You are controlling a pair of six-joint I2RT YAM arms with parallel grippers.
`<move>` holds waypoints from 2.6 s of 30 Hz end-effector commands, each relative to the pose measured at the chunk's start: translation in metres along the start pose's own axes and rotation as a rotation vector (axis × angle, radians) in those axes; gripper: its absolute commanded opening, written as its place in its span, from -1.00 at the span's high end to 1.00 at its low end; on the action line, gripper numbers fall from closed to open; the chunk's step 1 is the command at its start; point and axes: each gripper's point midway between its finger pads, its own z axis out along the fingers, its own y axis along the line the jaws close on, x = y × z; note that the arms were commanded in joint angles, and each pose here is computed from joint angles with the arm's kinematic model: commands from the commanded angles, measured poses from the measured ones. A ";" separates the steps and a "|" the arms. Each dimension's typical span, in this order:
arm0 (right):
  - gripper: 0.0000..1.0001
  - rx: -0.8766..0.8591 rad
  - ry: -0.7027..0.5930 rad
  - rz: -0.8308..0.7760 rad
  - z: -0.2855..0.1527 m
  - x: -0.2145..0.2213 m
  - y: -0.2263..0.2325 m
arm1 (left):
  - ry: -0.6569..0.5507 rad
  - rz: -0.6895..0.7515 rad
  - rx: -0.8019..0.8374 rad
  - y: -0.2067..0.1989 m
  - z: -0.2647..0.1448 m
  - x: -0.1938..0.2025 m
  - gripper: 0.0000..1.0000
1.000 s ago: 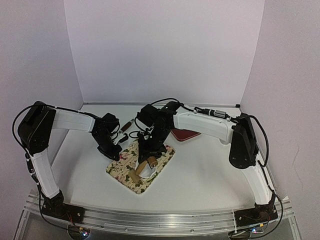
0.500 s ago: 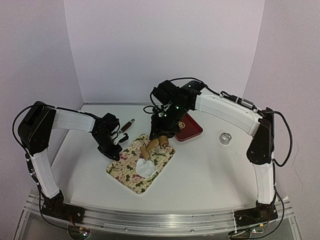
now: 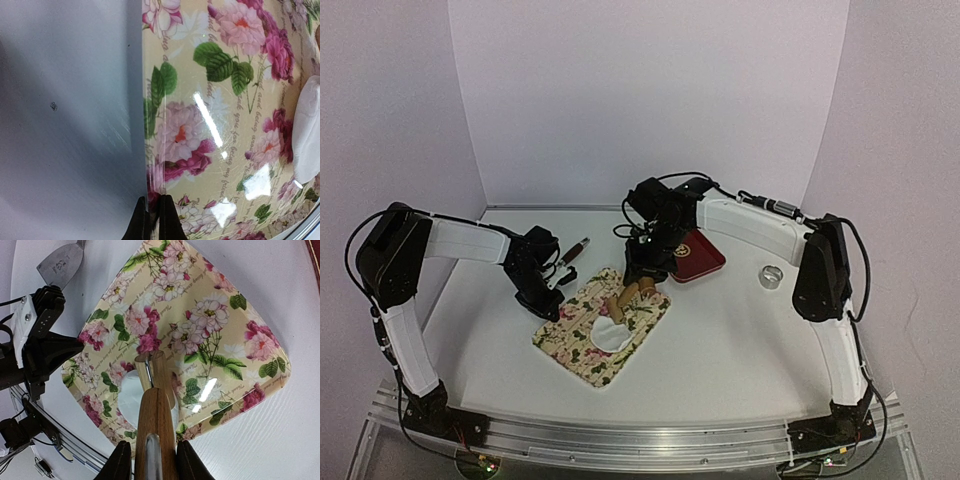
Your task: Roll out the dumpling wrappers from the dough
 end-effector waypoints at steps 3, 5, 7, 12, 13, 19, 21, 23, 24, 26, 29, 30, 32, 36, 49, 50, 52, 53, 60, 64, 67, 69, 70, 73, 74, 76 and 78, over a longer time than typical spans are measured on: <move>1.00 -0.047 -0.019 0.004 -0.005 -0.003 0.010 | -0.010 -0.016 -0.032 0.007 0.002 -0.008 1.00; 1.00 -0.040 -0.005 0.011 0.000 0.000 0.007 | -0.010 -0.016 -0.031 0.007 0.002 -0.007 1.00; 1.00 -0.036 0.018 0.027 0.007 0.004 0.003 | -0.007 -0.016 -0.030 0.007 0.003 -0.006 1.00; 1.00 0.041 0.056 0.073 0.023 0.019 -0.021 | -0.004 -0.012 -0.032 0.007 0.004 -0.005 1.00; 1.00 0.059 0.070 0.082 0.028 0.023 -0.028 | -0.003 -0.012 -0.032 0.007 0.004 -0.004 1.00; 1.00 0.158 0.146 0.125 0.053 0.045 -0.062 | 0.000 -0.012 -0.032 0.008 0.005 -0.003 1.00; 1.00 0.182 0.167 0.130 0.060 0.050 -0.070 | 0.002 -0.013 -0.031 0.007 0.005 -0.002 1.00; 1.00 0.198 0.188 0.136 0.067 0.055 -0.077 | 0.002 -0.013 -0.030 0.007 0.006 -0.002 1.00; 1.00 0.205 0.200 0.138 0.071 0.057 -0.080 | 0.002 -0.013 -0.030 0.007 0.006 -0.002 1.00; 1.00 0.215 0.222 0.142 0.078 0.062 -0.085 | 0.002 -0.014 -0.030 0.007 0.007 -0.002 1.00; 1.00 0.236 0.249 0.148 0.088 0.068 -0.093 | 0.004 -0.018 -0.027 0.007 0.008 -0.001 1.00; 1.00 0.246 0.257 0.150 0.091 0.070 -0.096 | 0.005 -0.019 -0.026 0.007 0.008 -0.001 1.00; 1.00 0.261 0.275 0.152 0.098 0.074 -0.101 | 0.004 -0.021 -0.024 0.007 0.008 -0.001 1.00; 1.00 0.278 0.306 0.154 0.110 0.081 -0.109 | 0.001 -0.030 -0.016 0.005 0.009 -0.001 1.00; 1.00 0.319 0.347 0.152 0.138 0.094 -0.116 | 0.002 -0.049 0.009 0.001 0.011 0.003 1.00; 1.00 0.323 0.349 0.152 0.140 0.095 -0.116 | 0.002 -0.050 0.010 0.001 0.011 0.003 1.00; 1.00 0.335 0.351 0.150 0.144 0.097 -0.117 | 0.004 -0.051 0.011 0.000 0.011 0.004 1.00; 1.00 0.340 0.351 0.150 0.146 0.098 -0.117 | 0.005 -0.052 0.012 0.000 0.011 0.005 1.00; 1.00 0.344 0.347 0.143 0.155 0.099 -0.109 | 0.008 -0.052 0.020 -0.001 0.010 0.007 1.00; 1.00 0.345 0.350 0.136 0.159 0.101 -0.105 | 0.007 -0.051 0.022 -0.002 0.010 0.007 1.00; 1.00 0.355 0.351 0.135 0.160 0.101 -0.106 | 0.008 -0.057 0.019 -0.001 0.010 0.008 1.00; 1.00 0.375 0.345 0.139 0.157 0.101 -0.110 | 0.013 -0.062 0.004 0.001 0.010 0.010 1.00; 1.00 0.385 0.346 0.151 0.154 0.102 -0.114 | 0.016 -0.067 -0.004 0.003 0.010 0.012 1.00; 1.00 0.411 0.327 0.184 0.136 0.101 -0.124 | 0.029 -0.101 -0.024 0.009 0.012 0.018 1.00; 1.00 0.430 0.322 0.198 0.130 0.102 -0.131 | 0.029 -0.113 -0.030 0.010 0.011 0.018 1.00; 1.00 0.452 0.323 0.228 0.116 0.108 -0.142 | 0.022 -0.132 -0.038 0.014 0.009 0.017 1.00; 1.00 0.463 0.325 0.261 0.104 0.112 -0.152 | 0.015 -0.157 -0.044 0.020 0.007 0.017 1.00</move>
